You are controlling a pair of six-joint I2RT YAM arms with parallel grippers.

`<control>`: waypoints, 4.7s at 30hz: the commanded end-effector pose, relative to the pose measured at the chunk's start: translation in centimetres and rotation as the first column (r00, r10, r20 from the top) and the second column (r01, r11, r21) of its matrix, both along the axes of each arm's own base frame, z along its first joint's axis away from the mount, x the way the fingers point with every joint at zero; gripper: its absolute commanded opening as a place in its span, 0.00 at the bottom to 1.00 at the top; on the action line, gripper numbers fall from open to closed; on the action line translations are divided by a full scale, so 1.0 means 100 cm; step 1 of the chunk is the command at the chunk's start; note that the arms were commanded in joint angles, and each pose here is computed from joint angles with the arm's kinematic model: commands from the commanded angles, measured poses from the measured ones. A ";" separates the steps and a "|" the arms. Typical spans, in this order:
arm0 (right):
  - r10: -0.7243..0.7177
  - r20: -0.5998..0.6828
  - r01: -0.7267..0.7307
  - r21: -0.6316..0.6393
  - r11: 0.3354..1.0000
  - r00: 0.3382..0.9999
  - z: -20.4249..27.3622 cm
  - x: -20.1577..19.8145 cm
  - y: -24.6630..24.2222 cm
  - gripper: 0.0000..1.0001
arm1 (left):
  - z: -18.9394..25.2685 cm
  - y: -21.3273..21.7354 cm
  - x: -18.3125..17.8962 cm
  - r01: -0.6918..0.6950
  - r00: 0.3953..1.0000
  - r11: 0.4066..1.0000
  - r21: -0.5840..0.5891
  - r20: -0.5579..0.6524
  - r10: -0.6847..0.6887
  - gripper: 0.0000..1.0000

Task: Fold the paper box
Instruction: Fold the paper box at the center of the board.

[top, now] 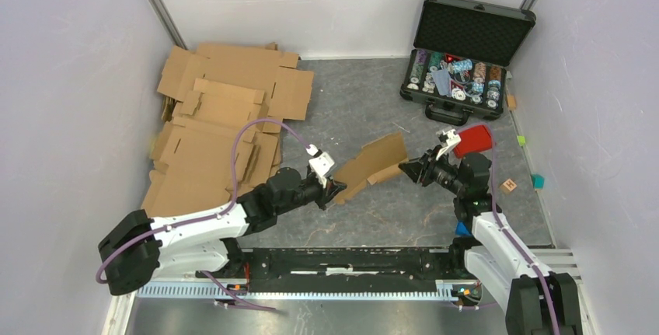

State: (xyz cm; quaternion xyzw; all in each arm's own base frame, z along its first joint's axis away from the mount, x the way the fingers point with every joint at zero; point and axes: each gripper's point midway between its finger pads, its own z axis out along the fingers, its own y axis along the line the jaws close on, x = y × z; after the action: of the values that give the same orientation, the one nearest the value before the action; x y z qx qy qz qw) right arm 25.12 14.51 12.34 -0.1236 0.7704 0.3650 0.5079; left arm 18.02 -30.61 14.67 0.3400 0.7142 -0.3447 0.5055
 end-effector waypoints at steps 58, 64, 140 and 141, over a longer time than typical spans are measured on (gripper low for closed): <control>0.027 -0.341 0.033 0.168 0.985 0.940 0.003 -0.003 0.017 0.10 | -0.002 -0.006 0.008 -0.114 0.951 0.990 0.081 0.296 0.085 0.02; 0.081 -0.334 0.007 0.252 0.968 0.939 0.016 -0.008 0.025 0.09 | -0.012 -0.011 0.008 -0.131 0.938 0.981 0.145 0.339 0.075 0.02; 0.002 -0.100 0.001 0.024 1.000 0.995 -0.024 0.004 0.004 0.82 | -0.008 -0.005 0.001 0.085 0.996 0.996 0.040 0.005 -0.085 0.02; 0.011 -0.106 -0.007 0.040 0.999 0.994 -0.023 0.003 0.006 0.80 | -0.007 -0.005 0.000 0.090 0.996 0.995 0.035 0.008 -0.090 0.02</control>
State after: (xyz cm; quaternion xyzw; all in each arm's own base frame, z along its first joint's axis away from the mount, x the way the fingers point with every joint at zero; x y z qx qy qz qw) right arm 24.65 13.79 7.46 -0.0797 0.8208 0.3476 0.4463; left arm 18.30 -29.84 10.92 0.3664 0.7410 -0.3188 0.4638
